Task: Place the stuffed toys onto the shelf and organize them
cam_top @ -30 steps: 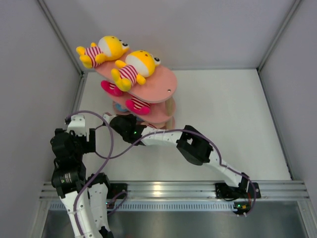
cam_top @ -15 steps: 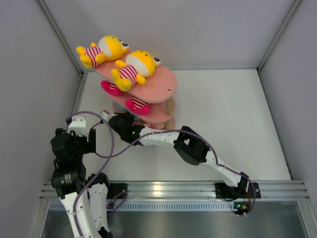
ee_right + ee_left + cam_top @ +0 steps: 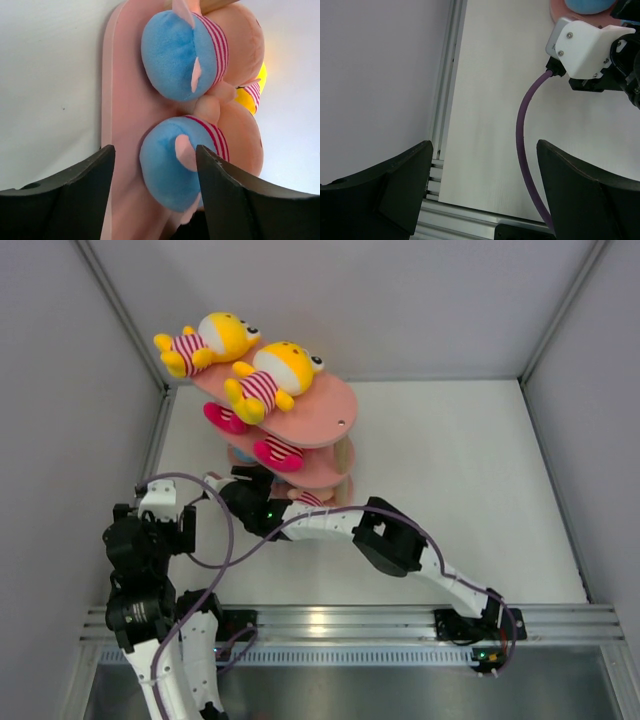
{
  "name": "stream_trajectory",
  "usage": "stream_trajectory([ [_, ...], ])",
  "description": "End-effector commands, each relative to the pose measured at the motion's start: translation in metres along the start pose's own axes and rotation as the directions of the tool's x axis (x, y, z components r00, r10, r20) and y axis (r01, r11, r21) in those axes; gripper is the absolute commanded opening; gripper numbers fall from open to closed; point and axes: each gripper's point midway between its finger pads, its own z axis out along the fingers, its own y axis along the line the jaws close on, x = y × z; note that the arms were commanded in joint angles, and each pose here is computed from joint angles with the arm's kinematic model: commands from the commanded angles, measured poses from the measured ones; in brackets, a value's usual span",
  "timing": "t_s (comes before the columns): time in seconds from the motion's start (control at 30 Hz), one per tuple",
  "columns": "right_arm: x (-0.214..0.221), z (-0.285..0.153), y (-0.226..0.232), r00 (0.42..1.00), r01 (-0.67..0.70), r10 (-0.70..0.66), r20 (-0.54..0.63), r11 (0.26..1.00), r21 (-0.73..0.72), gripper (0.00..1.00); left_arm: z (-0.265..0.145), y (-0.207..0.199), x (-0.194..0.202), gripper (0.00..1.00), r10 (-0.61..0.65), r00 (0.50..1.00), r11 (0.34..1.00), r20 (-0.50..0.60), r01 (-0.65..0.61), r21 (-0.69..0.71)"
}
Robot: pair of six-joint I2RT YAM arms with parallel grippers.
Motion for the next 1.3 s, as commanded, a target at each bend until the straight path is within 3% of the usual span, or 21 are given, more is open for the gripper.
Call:
stream_trajectory([
  [0.0, -0.037, -0.034, -0.044, 0.994, -0.074, 0.07, 0.079, 0.996, 0.049, 0.68, 0.0, -0.002, 0.002, 0.91, 0.008, 1.0, 1.0, 0.002, -0.008, 0.006],
  [0.27, -0.053, -0.077, -0.042, 0.988, -0.088, 0.086, 0.128, 0.996, 0.012, 0.71, -0.004, 0.001, 0.005, 0.91, -0.012, 1.0, 1.0, 0.003, 0.012, -0.022],
  [0.6, -0.014, -0.151, 0.003, 0.972, -0.211, 0.228, 0.056, 0.954, -0.211, 0.65, -0.01, -0.001, 0.004, 0.92, -0.02, 1.0, 1.0, 0.017, 0.021, -0.017],
  [0.8, 0.029, -0.172, 0.047, 0.972, -0.232, 0.235, -0.023, 0.928, -0.292, 0.46, -0.008, -0.003, 0.003, 0.92, -0.022, 1.0, 1.0, 0.015, 0.022, -0.003],
  [1.07, 0.054, -0.181, 0.051, 0.976, -0.218, 0.212, -0.051, 0.938, -0.269, 0.11, -0.009, -0.003, 0.005, 0.92, -0.019, 1.0, 1.0, 0.02, 0.02, -0.008],
  [1.27, 0.07, -0.178, 0.053, 0.979, -0.2, 0.185, -0.081, 0.947, -0.25, 0.08, -0.011, -0.003, 0.003, 0.92, -0.018, 0.999, 1.0, 0.031, 0.018, -0.004],
])
